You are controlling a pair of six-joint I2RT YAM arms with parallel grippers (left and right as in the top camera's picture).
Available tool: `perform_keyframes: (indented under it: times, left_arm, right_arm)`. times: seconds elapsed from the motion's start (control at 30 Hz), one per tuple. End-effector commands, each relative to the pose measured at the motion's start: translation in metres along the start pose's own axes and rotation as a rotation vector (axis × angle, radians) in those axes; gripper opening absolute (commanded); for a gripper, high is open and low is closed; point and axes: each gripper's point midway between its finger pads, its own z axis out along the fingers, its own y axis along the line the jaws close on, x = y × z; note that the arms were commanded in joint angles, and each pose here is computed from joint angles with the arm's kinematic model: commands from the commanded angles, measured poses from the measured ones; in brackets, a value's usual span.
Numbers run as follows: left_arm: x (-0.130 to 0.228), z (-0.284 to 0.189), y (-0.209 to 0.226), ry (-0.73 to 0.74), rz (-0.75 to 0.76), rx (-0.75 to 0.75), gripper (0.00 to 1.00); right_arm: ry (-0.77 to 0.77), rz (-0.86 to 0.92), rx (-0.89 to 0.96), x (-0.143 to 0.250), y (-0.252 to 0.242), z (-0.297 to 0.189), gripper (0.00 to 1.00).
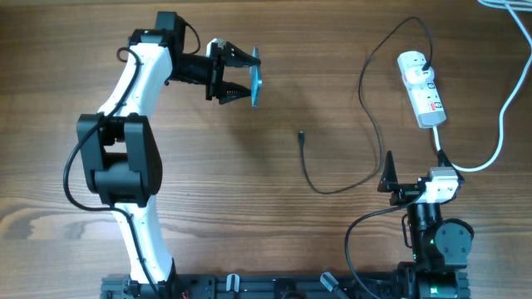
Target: Plug charger to phone and switch on socket
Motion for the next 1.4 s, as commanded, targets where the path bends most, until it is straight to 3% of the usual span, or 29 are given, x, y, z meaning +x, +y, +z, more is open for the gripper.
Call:
perform_keyframes:
  times: [0.0,0.13,0.23,0.33,0.5,0.57,0.73,0.87,1.13,1.37]
  left_arm:
    - [0.024,-0.009,-0.033,0.079,-0.003,0.129,0.68]
    - [0.034,-0.011,-0.045,0.133,-0.002,0.200,0.68]
    - [0.035,-0.012,-0.046,0.139,-0.002,0.207,0.68]
    - [0.035,-0.012,-0.046,0.140,-0.002,0.209,0.68]
    - [0.035,-0.012,-0.046,0.140,-0.002,0.209,0.68]
    - [0.035,-0.012,-0.046,0.140,-0.002,0.209,0.69]
    - [0.035,-0.012,-0.046,0.140,-0.002,0.209,0.69]
    - [0.035,-0.011,-0.046,0.142,-0.001,0.208,0.69]
    - [0.035,-0.011,-0.046,0.142,-0.002,0.208,0.68]
    - [0.035,-0.011,-0.046,0.142,-0.003,0.208,0.68]
  right_arm:
    - [-0.008,-0.006,0.020,-0.002,-0.004,0.000,1.00]
    - [-0.009,-0.001,0.015,-0.002,-0.003,0.000,1.00]
    - [-0.018,0.100,-0.122,-0.005,0.020,-0.002,1.00]
    - [0.013,0.413,-0.236,-0.008,0.039,-0.005,1.00]
    - [0.134,1.214,-0.263,-0.008,0.046,-0.006,1.00]
    - [0.145,1.381,-0.371,-0.028,0.058,-0.012,1.00]
    - [-0.246,1.198,-0.713,-0.136,0.062,-0.055,1.00]
    - [-0.324,1.014,-0.723,-0.177,0.065,-0.071,1.00]
    - [-0.088,0.532,-0.586,-0.221,0.078,-0.046,0.99]
    - [0.397,0.339,-0.426,-0.219,0.065,0.009,1.00]
